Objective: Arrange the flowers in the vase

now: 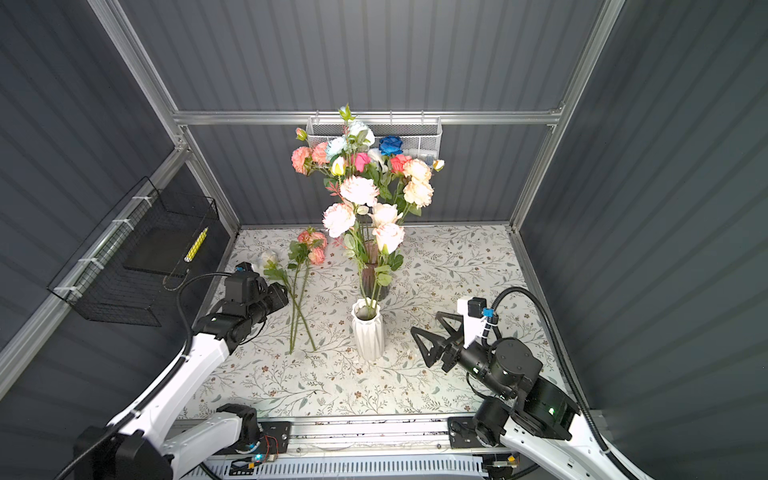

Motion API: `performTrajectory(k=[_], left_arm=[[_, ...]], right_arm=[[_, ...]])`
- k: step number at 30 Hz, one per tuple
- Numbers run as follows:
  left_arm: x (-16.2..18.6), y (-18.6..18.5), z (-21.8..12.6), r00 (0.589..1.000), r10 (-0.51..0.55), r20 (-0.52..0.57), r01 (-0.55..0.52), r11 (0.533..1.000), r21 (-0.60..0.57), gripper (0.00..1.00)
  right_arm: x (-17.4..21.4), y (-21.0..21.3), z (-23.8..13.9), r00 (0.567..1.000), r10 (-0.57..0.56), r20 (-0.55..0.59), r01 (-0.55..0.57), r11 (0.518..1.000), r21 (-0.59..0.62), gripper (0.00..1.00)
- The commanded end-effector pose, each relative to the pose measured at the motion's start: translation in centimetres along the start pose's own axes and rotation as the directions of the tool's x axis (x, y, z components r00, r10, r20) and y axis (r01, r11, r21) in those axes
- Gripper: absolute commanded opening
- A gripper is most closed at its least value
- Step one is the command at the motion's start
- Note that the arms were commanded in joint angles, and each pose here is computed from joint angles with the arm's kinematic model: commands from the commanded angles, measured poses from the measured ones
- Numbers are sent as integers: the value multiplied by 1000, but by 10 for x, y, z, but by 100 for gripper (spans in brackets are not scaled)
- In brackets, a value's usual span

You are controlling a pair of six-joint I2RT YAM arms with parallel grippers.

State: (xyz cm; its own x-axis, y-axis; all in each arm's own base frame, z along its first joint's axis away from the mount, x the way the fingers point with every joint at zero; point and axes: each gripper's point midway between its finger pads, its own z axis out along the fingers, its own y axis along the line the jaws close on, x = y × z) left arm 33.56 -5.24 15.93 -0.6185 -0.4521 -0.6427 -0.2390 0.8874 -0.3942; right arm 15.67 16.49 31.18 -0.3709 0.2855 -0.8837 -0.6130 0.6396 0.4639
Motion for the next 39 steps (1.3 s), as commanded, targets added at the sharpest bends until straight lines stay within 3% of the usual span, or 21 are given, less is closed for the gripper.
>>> performTrajectory(k=[1,6,11,20,27,31,39], left_arm=[[-4,1,27,990,-135,-47,138,986,91,51],[-16,18,74,978,-199,-64,202,979,32,40],[-17,25,112,971,-230,-72,230,973,-2,37],[-14,38,147,969,-236,-70,233,971,-51,35],[-5,47,167,965,-248,-84,241,967,-83,29],[-2,47,174,961,-263,-84,257,963,-75,17],[-34,35,143,967,-254,18,255,967,-28,5]], right_arm=[[1,-5,-4,1000,-7,6,7,1000,18,99],[-2,-5,-11,1000,-10,20,10,1000,20,99],[-4,-9,-18,999,-15,37,14,999,35,99],[-9,-10,-25,998,-26,57,23,999,47,99],[-4,-13,-27,999,-26,38,24,998,59,99],[-7,-12,-29,999,-29,42,27,998,59,99],[-12,-12,-32,998,-32,56,29,998,62,99]])
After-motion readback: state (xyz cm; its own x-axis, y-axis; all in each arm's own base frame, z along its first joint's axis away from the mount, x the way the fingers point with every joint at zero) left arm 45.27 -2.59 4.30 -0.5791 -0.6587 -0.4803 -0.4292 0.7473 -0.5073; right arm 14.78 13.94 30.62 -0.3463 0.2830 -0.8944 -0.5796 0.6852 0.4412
